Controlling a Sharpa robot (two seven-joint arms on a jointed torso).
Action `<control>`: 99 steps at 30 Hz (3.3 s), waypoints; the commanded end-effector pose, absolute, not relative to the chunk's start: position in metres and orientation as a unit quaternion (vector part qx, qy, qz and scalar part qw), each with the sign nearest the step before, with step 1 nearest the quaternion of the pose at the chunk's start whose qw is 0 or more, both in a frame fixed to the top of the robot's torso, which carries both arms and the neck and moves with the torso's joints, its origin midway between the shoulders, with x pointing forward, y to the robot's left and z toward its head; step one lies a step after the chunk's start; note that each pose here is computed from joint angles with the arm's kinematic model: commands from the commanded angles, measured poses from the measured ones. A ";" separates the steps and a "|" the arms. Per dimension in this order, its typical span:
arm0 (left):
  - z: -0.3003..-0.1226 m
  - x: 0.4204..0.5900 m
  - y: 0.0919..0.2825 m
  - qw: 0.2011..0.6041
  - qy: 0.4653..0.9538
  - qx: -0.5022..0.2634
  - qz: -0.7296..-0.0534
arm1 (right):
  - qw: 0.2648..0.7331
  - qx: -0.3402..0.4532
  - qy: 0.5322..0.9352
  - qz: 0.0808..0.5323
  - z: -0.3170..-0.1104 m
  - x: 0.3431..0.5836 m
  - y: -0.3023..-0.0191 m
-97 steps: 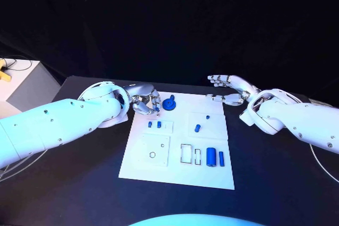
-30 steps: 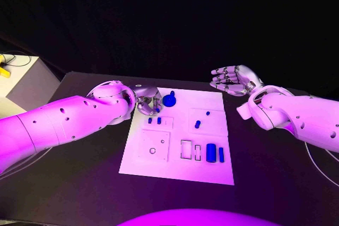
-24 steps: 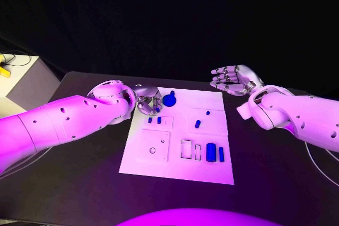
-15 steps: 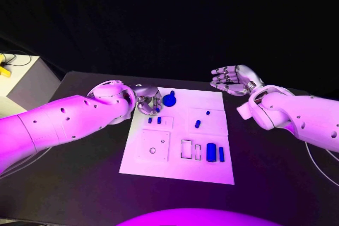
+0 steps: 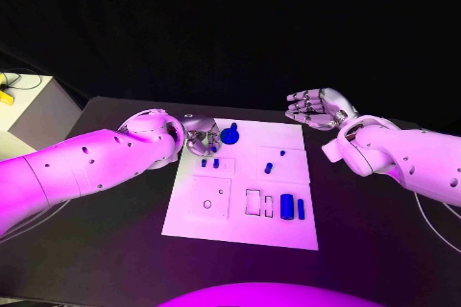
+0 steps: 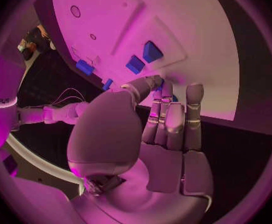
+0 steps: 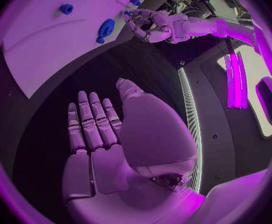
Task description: Assemble the parts on the task board
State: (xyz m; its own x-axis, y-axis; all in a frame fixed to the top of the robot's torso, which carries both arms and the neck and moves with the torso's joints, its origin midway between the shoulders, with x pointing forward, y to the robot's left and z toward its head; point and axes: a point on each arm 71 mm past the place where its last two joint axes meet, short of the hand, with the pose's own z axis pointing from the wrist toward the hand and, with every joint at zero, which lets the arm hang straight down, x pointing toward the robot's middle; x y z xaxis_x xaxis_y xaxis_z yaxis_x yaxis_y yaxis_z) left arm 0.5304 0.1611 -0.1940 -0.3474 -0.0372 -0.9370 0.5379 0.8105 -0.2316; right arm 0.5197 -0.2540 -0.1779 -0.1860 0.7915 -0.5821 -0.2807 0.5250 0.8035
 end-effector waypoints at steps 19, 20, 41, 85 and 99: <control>-0.199 0.530 0.165 0.539 0.790 0.154 -0.250 | 0.601 0.206 0.627 0.451 -0.177 0.519 -0.255; -0.199 0.530 0.166 0.539 0.790 0.154 -0.249 | 0.601 0.206 0.626 0.451 -0.177 0.519 -0.255; -0.193 0.544 0.204 0.541 0.791 0.041 -0.284 | 0.589 0.168 0.672 0.415 -0.183 0.518 -0.261; -0.148 0.497 0.235 0.412 0.645 -0.238 -0.598 | 0.611 -0.193 0.744 0.189 -0.202 0.490 -0.198; -0.149 0.497 0.238 0.411 0.648 -0.240 -0.595 | 0.616 -0.224 0.741 0.146 -0.208 0.491 -0.198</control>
State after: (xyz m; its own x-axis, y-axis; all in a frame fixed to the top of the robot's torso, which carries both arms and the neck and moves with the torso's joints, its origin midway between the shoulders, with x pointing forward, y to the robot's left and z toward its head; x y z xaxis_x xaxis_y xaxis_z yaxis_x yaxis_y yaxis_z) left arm 0.4972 0.2385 -0.1499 -0.5369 -0.8022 -0.2611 0.1792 0.1940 -0.9645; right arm 0.4909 -0.1971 -0.2049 -0.1592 -0.0863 -0.9835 -0.5153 0.8570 0.0082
